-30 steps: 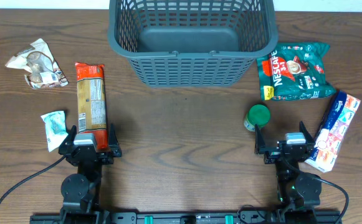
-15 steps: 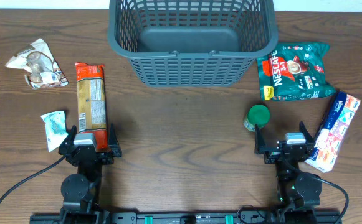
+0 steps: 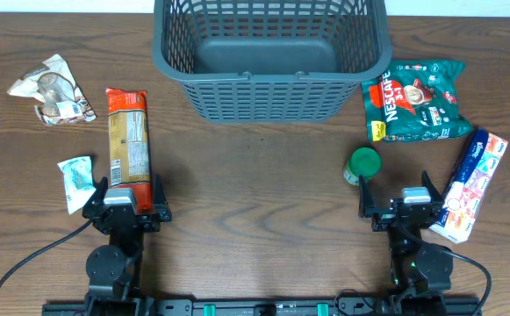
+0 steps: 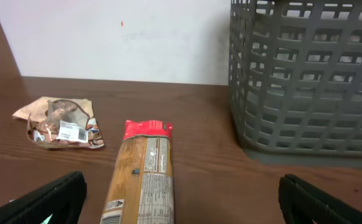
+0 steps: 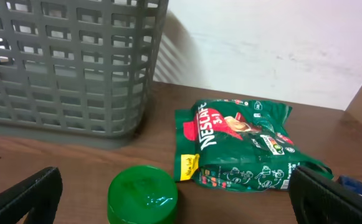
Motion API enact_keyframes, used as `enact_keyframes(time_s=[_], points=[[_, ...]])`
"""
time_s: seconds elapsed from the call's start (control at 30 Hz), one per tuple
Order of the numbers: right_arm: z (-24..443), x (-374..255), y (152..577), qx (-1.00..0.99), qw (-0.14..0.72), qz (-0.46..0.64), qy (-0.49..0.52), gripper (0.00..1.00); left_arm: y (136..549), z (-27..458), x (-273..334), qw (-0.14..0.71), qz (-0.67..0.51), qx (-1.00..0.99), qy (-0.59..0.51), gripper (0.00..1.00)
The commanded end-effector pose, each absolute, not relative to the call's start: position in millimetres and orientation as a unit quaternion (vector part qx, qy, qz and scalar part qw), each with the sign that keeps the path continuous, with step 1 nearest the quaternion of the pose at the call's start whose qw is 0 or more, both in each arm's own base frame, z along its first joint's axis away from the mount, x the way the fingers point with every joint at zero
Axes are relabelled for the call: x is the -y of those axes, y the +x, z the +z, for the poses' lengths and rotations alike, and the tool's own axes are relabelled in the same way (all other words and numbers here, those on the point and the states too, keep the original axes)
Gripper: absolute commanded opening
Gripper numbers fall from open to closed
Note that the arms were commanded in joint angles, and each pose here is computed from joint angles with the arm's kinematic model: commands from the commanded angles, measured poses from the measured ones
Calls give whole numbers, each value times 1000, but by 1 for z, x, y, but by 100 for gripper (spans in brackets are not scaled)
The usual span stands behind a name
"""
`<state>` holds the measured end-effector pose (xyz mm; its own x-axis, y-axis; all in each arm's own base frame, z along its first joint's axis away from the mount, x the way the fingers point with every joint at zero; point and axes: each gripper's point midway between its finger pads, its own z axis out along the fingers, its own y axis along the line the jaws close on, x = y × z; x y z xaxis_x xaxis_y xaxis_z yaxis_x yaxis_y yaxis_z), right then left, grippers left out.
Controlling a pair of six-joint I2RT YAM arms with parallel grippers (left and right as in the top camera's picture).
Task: Pack container
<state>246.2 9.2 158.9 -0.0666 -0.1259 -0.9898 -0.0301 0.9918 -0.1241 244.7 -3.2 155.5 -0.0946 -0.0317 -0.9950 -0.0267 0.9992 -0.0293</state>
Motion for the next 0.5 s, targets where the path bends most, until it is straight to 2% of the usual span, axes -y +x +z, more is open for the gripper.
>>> enact_keyframes(time_s=[0.0, 0.47], points=[[157, -13, 246, -729, 681, -31, -63, 99, 244, 138, -2, 653, 12, -757, -26, 99], [159, -14, 246, -726, 684, -30, -63, 99, 244, 138, -2, 653, 12, -757, -26, 99]])
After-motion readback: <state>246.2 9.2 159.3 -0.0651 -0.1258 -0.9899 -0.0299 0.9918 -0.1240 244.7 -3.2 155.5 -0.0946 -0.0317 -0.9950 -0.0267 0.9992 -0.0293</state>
